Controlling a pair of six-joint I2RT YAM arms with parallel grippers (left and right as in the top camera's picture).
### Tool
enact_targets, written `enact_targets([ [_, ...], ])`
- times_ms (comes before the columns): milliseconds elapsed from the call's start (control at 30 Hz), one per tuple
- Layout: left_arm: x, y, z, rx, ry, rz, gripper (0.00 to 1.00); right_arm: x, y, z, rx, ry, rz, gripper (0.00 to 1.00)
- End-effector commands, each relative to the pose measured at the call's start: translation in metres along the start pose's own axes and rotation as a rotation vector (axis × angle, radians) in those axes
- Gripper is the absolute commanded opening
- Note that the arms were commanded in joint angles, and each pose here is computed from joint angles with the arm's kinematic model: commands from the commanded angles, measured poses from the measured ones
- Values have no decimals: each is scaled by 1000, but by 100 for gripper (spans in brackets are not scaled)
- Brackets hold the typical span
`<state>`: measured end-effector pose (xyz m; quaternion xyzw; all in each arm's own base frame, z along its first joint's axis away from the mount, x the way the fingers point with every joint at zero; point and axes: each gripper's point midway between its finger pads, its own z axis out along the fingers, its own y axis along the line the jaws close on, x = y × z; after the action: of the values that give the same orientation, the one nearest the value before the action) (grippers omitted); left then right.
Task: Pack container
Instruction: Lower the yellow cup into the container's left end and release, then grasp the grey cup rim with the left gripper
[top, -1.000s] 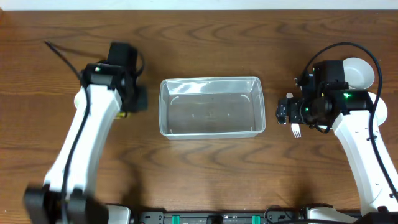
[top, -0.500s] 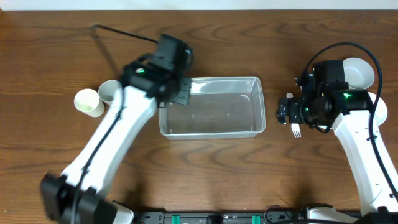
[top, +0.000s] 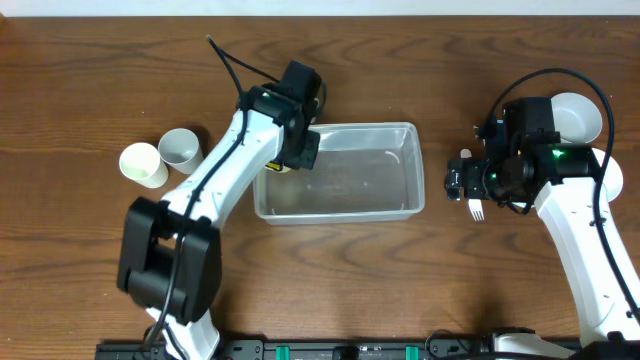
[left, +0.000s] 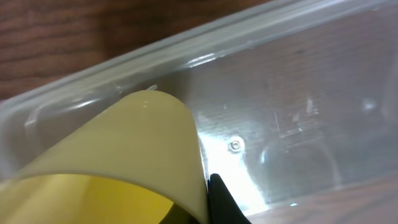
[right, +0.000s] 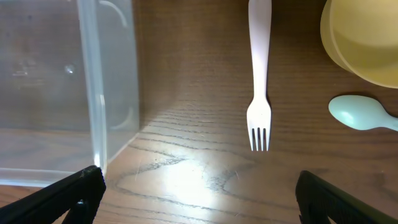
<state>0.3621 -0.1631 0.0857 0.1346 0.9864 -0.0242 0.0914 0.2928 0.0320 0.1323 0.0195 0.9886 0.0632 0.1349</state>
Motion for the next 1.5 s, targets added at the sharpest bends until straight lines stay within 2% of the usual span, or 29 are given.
enact_targets([
  [0,5,11,19,-18,47,-9,6,-5,-2,-4,6,-15,-8,99],
  [133,7,16,27,-24,70,-22,9,-3,-2,-4,7,-8,-7,99],
  [200,6,17,26,-23,66,-23,25,-3,-2,-4,7,-5,-7,99],
  [300,3,16,19,-22,53,-23,36,-3,-2,-4,7,-5,-7,99],
  [333,1,16,14,-21,48,-23,49,-2,-2,-4,7,-4,-7,99],
  [533,-20,20,-59,-36,-53,-26,54,-2,-2,-4,7,-4,-7,99],
  [600,-30,32,-93,-81,-132,-42,54,-2,-2,-4,7,-4,-7,99],
  [667,-36,45,-119,-104,-203,-68,59,-2,-2,-4,8,-4,-7,99],
  [800,-35,83,-141,-130,-260,-171,63,-2,-2,-4,7,-4,-7,99],
  [1067,-7,168,-100,-168,-123,-418,64,-2,-2,-4,7,-4,-7,99],
  [1233,4,191,-60,-135,-13,-492,64,-2,-2,-4,7,-3,-7,99],
  [1467,20,201,0,-111,149,-524,65,0,-2,-4,8,4,-6,99],
])
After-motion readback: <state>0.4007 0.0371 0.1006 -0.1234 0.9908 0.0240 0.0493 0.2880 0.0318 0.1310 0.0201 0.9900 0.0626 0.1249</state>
